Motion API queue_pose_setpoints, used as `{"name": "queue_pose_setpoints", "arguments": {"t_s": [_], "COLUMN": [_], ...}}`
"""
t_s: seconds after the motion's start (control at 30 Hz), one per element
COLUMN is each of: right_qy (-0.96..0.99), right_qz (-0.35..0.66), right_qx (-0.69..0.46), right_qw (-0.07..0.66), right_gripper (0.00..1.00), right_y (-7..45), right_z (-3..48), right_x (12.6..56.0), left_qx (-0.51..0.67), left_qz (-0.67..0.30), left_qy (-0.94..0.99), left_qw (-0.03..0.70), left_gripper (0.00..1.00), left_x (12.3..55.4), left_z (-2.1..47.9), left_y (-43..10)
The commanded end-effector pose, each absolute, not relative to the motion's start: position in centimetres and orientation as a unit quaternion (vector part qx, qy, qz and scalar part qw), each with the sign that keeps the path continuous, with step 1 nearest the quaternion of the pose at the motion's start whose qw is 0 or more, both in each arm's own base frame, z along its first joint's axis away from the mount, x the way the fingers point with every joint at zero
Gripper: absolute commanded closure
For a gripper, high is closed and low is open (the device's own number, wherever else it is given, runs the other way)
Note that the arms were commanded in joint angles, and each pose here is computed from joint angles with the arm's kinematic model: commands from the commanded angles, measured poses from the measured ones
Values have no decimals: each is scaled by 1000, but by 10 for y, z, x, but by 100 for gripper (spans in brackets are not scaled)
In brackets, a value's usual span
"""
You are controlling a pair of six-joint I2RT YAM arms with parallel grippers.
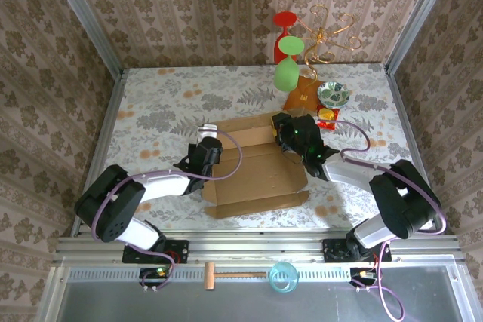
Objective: Fold the paper box
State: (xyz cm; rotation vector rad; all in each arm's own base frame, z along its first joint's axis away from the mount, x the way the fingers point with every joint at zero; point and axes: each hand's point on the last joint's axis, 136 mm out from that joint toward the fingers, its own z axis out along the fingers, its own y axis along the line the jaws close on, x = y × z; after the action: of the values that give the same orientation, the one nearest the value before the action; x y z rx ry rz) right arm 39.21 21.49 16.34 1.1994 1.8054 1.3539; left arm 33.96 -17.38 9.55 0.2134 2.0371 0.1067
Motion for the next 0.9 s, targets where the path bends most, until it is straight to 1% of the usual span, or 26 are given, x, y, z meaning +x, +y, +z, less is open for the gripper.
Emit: {"name": "queue_pose_setpoints", "arguments": {"t_s": [0.0, 0.07, 0.17, 0.2, 0.27, 0.3, 0.37, 0.5, 0.57, 0.67, 0.73, 0.83, 0.87], "right_qy": [667, 668, 670, 671, 674, 677, 679, 682, 684, 685, 686, 689, 691], "right_qz": [517, 514, 511, 510, 505, 501, 496, 490, 488, 489, 491, 490, 488], "right_qx": [448, 449, 451, 451, 452, 453, 456, 458, 458, 455, 454, 450, 450], "right_qw": [296, 296, 295, 295, 294, 293, 291, 291, 290, 289, 287, 286, 286], "right_gripper": [68, 70, 78, 82, 85, 88, 90, 93, 94, 95, 95, 92, 91], "right_y": [218, 218, 217, 216, 215, 214, 211, 208, 207, 207, 209, 209, 208], "right_z": [171, 167, 162, 160, 156, 153, 148, 143, 142, 143, 143, 145, 145], "right_x": [397, 397, 397, 396, 393, 392, 388, 384, 383, 382, 381, 379, 378], "left_qx": [129, 129, 128, 127, 125, 124, 124, 124, 124, 122, 121, 116, 115], "left_qz": [76, 76, 75, 73, 74, 74, 73, 75, 74, 74, 73, 74, 75], "left_qy": [869, 870, 871, 871, 872, 872, 873, 873, 874, 873, 874, 873, 873], "left_qw": [471, 470, 469, 468, 467, 467, 467, 465, 465, 466, 466, 468, 469], "left_gripper": [89, 87, 83, 80, 72, 70, 68, 68, 70, 76, 82, 97, 100], "left_x": [326, 326, 326, 326, 327, 327, 328, 328, 329, 331, 333, 337, 338], "left_z": [66, 65, 63, 63, 63, 62, 62, 61, 61, 61, 61, 64, 64], "left_y": [-169, -169, -170, -170, -170, -170, -171, -172, -172, -172, -173, -174, -174]}}
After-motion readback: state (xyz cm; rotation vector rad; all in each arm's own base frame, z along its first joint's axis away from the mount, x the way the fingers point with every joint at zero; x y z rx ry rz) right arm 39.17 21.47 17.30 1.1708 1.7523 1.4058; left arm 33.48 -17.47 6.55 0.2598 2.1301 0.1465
